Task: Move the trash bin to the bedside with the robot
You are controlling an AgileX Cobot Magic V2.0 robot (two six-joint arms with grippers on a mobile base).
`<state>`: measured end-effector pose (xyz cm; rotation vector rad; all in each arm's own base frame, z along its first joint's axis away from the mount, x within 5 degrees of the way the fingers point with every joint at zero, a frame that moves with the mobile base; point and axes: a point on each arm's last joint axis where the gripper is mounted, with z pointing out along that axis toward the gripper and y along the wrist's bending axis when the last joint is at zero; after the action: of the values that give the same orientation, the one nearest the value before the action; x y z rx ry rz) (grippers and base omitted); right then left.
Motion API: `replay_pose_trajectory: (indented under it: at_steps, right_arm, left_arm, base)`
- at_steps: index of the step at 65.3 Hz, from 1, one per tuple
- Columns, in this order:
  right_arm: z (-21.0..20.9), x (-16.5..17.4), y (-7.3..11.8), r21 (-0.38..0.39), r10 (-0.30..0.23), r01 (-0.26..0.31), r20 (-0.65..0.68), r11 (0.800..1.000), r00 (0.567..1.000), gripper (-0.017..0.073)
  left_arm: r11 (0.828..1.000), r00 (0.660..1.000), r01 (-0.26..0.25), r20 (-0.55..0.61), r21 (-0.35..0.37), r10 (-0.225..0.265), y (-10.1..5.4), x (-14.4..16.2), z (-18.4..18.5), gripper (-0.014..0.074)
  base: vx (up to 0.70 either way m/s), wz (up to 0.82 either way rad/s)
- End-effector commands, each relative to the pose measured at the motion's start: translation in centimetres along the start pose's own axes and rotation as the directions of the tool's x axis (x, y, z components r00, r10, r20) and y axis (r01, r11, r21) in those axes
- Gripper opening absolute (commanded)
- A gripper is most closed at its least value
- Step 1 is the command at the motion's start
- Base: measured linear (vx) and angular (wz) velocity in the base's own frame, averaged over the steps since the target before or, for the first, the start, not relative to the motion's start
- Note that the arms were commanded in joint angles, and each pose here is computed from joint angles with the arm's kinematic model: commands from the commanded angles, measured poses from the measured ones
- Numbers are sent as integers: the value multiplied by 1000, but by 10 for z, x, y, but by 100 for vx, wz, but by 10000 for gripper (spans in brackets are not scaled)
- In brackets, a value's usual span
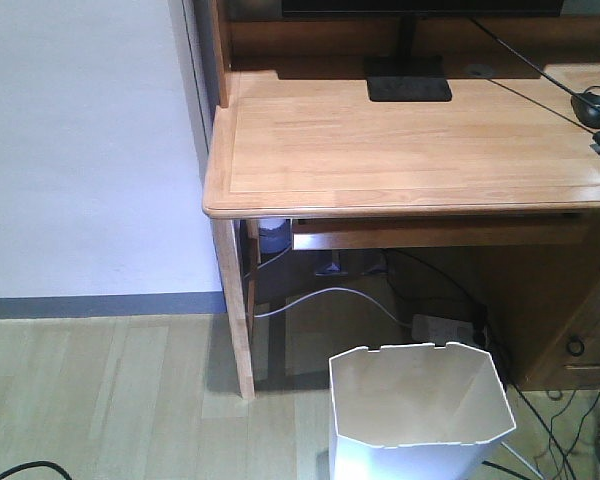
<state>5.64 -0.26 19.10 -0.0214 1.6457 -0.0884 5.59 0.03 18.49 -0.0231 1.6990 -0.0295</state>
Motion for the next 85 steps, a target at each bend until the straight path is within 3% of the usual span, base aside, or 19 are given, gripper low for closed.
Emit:
replay_pose_trajectory:
  at_steps: [1,60,71,74,81,85]
  right_arm:
    - [0,-1,0,3,-6,6,66,1000,998,-10]
    - [0,-1,0,3,-6,6,67,1000,998,-10]
    - [-1,-11,0,7,2,-3,168,1000,986,-10]
    - [-2,-15,-1,7,15,-17,205,1000,979,-10]
    - [-5,-27,-3,-7,114,-117,298,993,948,-10]
    - [-6,-37,-4,-10,132,-136,329,991,935,-10]
  left_arm:
    - [1000,998,2,67,10,-3,-1,1,1,-6]
    - [1000,998,2,67,10,-3,-1,1,1,-6]
    - [1000,998,2,67,10,-3,-1,1,1,-6]
    - [1000,998,2,67,10,-3,-1,1,1,-6]
    - [1000,998,2,67,10,-3,-1,1,1,-6]
    - [1000,998,2,67,10,-3,-1,1,1,-6]
  base:
    - [0,0]
    - [0,0]
    - [0,0]
    - [0,0]
    - [0,0]
    - [0,0]
